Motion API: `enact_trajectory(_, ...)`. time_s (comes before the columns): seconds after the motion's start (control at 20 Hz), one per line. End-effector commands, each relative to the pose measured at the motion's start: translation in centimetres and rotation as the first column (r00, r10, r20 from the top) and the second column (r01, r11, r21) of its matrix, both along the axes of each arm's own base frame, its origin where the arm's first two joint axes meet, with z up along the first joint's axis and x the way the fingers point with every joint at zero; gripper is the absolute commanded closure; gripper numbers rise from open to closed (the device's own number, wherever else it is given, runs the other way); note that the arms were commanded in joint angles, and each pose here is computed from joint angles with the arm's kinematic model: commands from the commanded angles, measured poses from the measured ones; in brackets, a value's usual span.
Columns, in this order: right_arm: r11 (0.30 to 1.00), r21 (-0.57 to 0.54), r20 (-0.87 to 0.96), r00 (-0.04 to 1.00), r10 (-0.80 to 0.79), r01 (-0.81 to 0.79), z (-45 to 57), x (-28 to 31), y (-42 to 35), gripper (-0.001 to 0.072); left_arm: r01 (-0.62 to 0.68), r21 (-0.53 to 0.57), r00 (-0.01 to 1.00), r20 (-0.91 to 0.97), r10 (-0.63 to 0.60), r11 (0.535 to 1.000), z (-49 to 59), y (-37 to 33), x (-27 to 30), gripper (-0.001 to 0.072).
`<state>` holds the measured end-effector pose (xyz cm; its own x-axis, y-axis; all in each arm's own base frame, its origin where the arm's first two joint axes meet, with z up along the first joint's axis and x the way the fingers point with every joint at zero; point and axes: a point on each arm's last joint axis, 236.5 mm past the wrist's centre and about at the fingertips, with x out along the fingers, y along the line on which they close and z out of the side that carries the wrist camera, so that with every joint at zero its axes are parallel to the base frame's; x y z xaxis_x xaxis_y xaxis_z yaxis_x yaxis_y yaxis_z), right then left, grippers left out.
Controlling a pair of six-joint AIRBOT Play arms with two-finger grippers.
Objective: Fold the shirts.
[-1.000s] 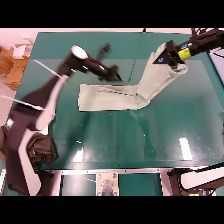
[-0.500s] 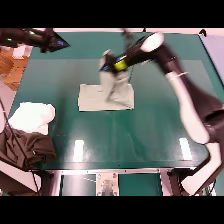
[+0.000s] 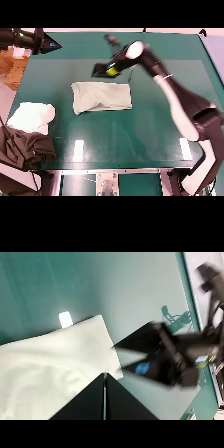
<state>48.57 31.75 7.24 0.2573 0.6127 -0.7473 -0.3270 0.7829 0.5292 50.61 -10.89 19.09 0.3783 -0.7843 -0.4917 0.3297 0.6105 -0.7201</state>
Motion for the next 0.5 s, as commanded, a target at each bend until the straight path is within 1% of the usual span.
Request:
enact_trajectory(0.0,0.977,-0.142,-0.121,0.977,-0.175,0.157,-0.2,0.7,-13.4,0.0146,-0.001,0.000,1.000,-0.002,0.001,1.000,0.0,0.1,0.0,0.0683)
enact_trajectory(0.1,0.961,-0.173,-0.241,0.936,-0.255,0.217,-3.7,-0.2,-18.2,0.0145,-0.002,-0.002,1.000,-0.004,0.002,1.000,0.0,0.1,-0.1,0.0683)
enact_trajectory(0.15,0.956,-0.160,-0.297,0.912,-0.284,0.245,-5.7,-0.7,-19.2,0.0144,-0.006,-0.005,1.000,-0.010,0.006,1.000,0.0,0.1,-0.1,0.0683)
enact_trajectory(0.25,0.952,-0.091,-0.391,0.869,-0.304,0.292,-9.8,-1.9,-18.5,0.0140,-0.007,-0.005,1.000,-0.010,0.007,1.000,0.0,0.1,0.0,0.0683)
enact_trajectory(0.3,0.948,-0.056,-0.422,0.853,-0.306,0.313,-11.8,-2.5,-17.4,0.0118,-0.007,-0.005,1.000,-0.010,0.007,1.000,0.0,0.1,0.0,0.0683)
enact_trajectory(0.45,0.930,-0.001,-0.461,0.825,-0.327,0.368,-16.5,-4.1,-14.2,0.0118,-0.007,-0.005,1.000,-0.010,0.007,1.000,0.0,0.1,0.0,0.0683)
